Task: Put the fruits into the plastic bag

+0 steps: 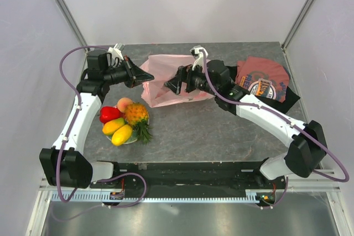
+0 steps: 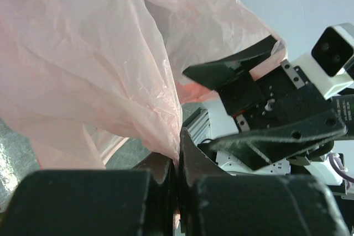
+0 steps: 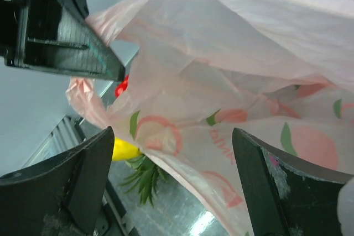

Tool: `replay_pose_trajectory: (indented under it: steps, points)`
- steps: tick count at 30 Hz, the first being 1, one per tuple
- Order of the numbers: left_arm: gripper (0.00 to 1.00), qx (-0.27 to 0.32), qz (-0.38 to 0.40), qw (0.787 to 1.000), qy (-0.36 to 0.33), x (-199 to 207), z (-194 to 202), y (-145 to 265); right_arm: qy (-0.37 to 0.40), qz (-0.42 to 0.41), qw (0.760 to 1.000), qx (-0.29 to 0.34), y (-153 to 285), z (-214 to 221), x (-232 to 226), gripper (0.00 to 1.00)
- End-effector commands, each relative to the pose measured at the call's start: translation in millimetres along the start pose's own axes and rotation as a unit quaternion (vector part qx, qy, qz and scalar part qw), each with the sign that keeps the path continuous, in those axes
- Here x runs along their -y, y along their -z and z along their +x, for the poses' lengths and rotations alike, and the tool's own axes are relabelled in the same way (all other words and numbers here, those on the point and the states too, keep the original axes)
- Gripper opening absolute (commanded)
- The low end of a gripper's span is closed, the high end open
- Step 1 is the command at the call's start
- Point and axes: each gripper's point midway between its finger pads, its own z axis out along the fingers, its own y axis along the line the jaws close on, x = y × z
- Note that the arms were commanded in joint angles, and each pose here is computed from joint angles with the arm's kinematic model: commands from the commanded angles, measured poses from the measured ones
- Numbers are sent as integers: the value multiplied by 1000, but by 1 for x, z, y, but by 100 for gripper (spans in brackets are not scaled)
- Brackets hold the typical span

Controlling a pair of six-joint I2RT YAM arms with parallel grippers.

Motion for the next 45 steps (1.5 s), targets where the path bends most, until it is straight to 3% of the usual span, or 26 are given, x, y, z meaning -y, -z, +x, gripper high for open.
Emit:
replay_pose_trajectory:
  steps: [1, 12, 21, 30, 36, 45]
  points:
    - [2, 18, 14, 999, -25, 15, -13, 4, -18, -22, 999, -38, -13, 22, -17, 94]
    - [2, 6, 24, 1000, -19, 14, -2, 5, -18, -99, 993, -55, -29, 39, -72, 95]
    - [2, 6, 14, 999, -30, 3, 1, 2, -48, -175, 983, -3, 1, -4, -115, 96]
    - [1, 11, -20, 999, -47, -15, 0, 5, -136, -297, 945, -3, 40, -36, -141, 98]
    - [2, 14, -21, 998, -52, -14, -3, 4, -122, -235, 962, -67, 17, -4, -118, 98]
    - [2, -12, 6, 997, -78, 7, 4, -19, -144, -287, 939, -125, -18, 15, -156, 98]
